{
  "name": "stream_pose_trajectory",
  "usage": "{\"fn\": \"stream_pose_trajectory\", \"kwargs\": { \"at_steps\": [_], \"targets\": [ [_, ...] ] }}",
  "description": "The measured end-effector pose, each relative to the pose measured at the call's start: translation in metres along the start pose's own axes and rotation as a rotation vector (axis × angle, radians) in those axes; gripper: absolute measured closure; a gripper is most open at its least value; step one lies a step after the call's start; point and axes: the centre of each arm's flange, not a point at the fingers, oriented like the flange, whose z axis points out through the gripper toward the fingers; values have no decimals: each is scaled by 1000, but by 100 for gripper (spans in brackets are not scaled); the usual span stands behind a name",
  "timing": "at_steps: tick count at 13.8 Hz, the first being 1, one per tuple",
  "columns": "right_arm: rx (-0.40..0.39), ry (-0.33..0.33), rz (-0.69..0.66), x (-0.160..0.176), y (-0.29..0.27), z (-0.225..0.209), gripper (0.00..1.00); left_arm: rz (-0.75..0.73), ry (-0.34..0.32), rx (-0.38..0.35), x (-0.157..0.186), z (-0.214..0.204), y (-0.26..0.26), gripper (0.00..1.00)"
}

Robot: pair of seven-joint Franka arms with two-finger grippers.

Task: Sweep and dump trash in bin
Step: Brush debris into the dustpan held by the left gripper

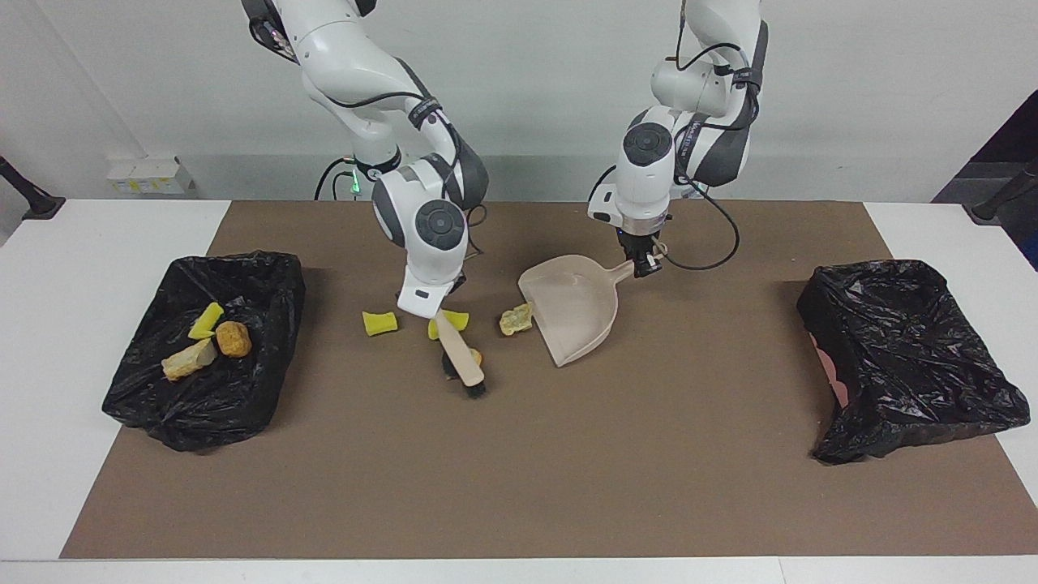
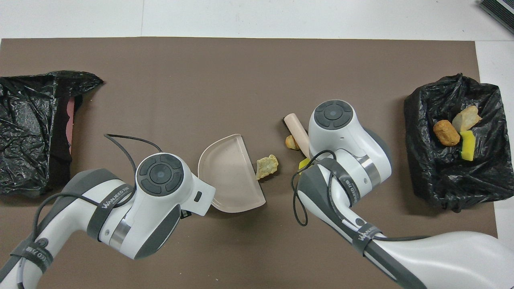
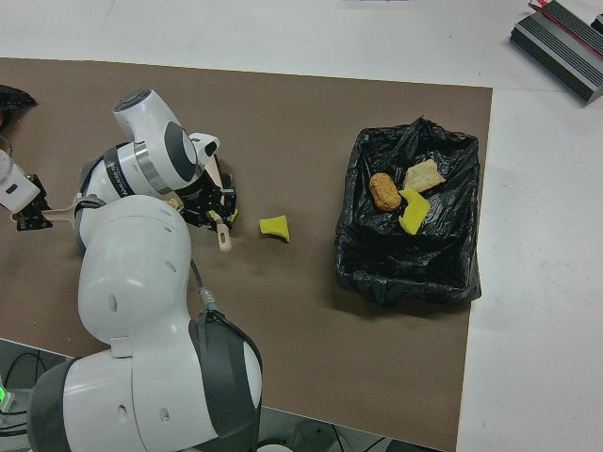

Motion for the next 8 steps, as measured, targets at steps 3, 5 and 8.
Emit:
{"fn": "stream_pose_trajectory", "kwargs": {
  "at_steps": [3, 5, 8],
  "targets": [
    [96, -1, -54, -3, -54, -3, 74, -1, 0, 0, 0, 0, 0, 68],
    [187, 14, -55, -3, -77, -7, 74, -2, 0, 0, 0, 0, 0, 68],
    [292, 25, -31, -2, -93, -16, 74, -3, 0, 0, 0, 0, 0, 68]
  ]
}}
